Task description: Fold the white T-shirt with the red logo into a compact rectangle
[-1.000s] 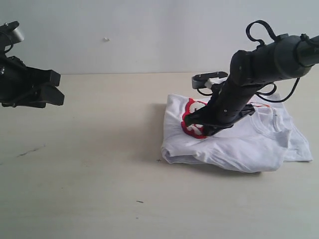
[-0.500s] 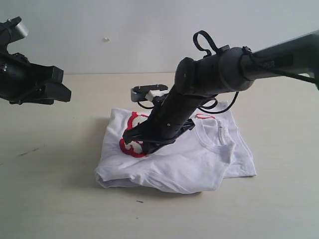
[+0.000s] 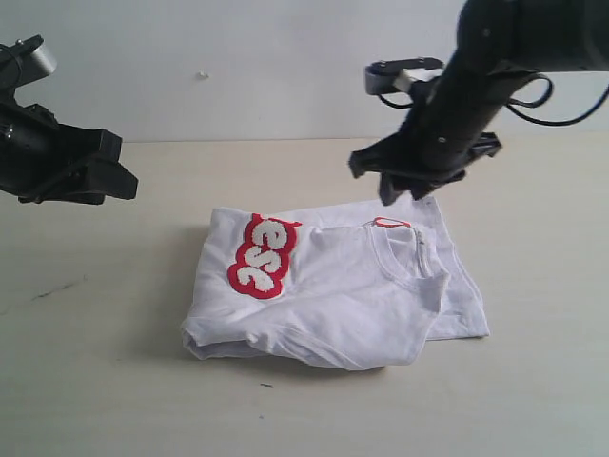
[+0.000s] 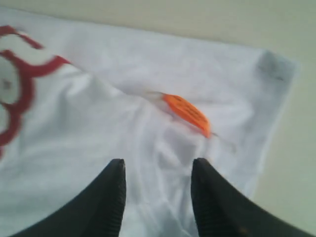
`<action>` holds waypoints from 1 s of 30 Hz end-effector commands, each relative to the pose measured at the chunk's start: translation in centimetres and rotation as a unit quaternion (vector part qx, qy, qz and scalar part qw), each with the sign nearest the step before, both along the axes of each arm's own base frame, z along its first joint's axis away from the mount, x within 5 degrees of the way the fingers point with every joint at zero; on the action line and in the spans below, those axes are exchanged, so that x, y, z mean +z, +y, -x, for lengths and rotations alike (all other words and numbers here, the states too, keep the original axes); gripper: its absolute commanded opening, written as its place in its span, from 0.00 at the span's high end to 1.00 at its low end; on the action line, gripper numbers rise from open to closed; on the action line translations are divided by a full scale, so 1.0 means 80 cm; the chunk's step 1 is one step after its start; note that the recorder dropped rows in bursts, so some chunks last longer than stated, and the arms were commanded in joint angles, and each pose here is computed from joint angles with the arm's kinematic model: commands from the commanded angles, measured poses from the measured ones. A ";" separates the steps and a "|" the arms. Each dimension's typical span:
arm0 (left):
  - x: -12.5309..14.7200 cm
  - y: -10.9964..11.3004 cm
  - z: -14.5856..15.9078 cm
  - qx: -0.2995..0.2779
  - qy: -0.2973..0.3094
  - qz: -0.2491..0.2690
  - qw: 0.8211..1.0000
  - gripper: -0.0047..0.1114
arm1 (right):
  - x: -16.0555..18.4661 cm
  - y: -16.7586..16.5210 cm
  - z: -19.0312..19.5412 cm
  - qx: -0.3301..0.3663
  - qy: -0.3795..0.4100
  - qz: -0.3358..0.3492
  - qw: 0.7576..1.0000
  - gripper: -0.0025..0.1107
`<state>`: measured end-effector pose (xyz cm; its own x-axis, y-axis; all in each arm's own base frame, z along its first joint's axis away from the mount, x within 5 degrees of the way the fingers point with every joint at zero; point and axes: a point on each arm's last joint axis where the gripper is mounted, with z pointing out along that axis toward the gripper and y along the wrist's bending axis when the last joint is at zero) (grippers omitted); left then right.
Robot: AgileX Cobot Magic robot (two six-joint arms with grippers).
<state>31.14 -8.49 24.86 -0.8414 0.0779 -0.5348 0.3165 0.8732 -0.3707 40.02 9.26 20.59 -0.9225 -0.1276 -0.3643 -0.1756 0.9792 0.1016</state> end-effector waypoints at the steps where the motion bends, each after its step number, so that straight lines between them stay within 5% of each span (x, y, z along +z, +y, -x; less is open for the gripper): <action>1: 0.004 0.000 0.003 -0.001 -0.003 0.005 1.000 0.57 | -0.025 -0.059 0.010 -0.046 0.022 0.013 0.999 0.60; 10: 0.004 0.000 0.002 0.000 -0.005 0.004 1.000 0.57 | -0.051 -0.073 0.015 -0.031 -0.017 -0.065 0.997 0.60; 30: 0.004 0.000 0.002 -0.002 -0.009 0.002 1.000 0.57 | -0.118 -0.064 0.004 -0.003 0.012 -0.088 0.996 0.60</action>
<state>31.13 -8.50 24.86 -0.8391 0.0862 -0.5370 0.3248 0.8714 -0.3677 39.67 3.88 11.09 -0.9381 -0.0375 -0.3443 -0.1318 0.9580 0.2548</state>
